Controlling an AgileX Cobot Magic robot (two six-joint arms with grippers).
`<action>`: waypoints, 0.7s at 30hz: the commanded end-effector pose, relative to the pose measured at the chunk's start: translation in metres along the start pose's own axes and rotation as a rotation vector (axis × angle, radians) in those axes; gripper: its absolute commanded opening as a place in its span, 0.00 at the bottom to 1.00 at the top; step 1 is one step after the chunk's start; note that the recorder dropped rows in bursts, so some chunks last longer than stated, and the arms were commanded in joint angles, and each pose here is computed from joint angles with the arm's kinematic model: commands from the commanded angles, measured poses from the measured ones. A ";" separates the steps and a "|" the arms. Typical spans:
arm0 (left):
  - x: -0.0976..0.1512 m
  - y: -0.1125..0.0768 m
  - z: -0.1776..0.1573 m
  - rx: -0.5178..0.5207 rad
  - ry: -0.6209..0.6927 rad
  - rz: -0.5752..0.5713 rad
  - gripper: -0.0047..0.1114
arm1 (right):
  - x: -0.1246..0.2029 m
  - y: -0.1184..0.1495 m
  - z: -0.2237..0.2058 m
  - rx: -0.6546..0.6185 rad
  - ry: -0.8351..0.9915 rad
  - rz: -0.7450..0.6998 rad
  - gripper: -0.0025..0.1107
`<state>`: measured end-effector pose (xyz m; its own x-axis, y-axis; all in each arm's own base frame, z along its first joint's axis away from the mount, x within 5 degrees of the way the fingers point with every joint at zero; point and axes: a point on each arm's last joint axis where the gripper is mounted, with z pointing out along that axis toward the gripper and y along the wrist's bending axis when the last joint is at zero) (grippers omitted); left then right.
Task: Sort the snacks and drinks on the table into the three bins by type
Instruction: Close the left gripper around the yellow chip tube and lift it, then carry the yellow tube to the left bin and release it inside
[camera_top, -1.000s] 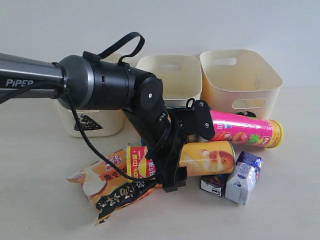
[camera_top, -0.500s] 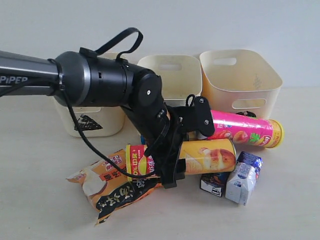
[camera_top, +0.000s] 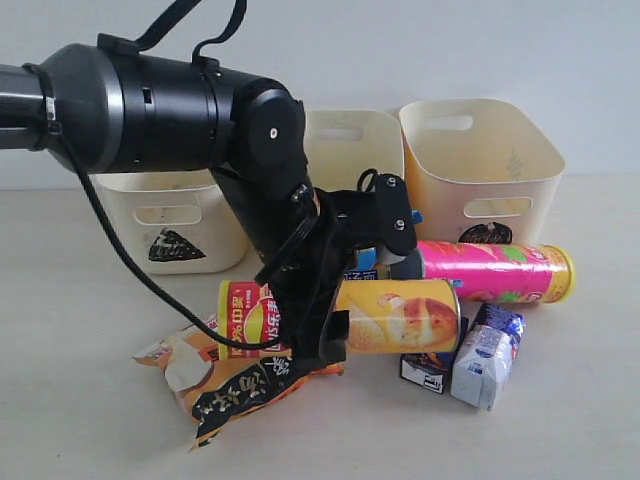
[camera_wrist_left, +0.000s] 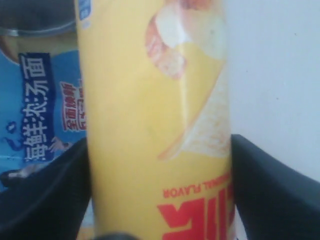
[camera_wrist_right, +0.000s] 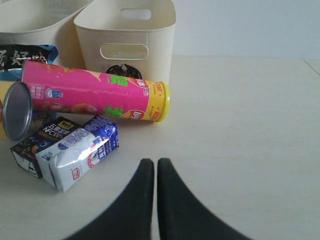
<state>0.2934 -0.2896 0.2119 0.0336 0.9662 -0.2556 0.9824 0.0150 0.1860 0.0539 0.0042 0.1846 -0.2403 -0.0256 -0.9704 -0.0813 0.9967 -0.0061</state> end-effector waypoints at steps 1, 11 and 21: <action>0.001 -0.004 -0.005 0.038 0.025 -0.004 0.08 | 0.001 0.000 0.000 0.002 -0.009 -0.001 0.02; 0.005 -0.009 -0.013 0.083 0.063 0.000 0.08 | 0.001 0.000 0.000 0.002 -0.009 -0.001 0.02; 0.009 -0.012 -0.073 0.004 0.006 -0.053 0.08 | 0.001 0.000 0.000 0.002 -0.009 -0.001 0.02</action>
<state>0.2723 -0.2704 0.2573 0.0141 0.9714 -0.2369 0.9887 0.0218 0.1482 0.0539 0.0042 0.1846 -0.2403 -0.0256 -0.9704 -0.0813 0.9967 -0.0061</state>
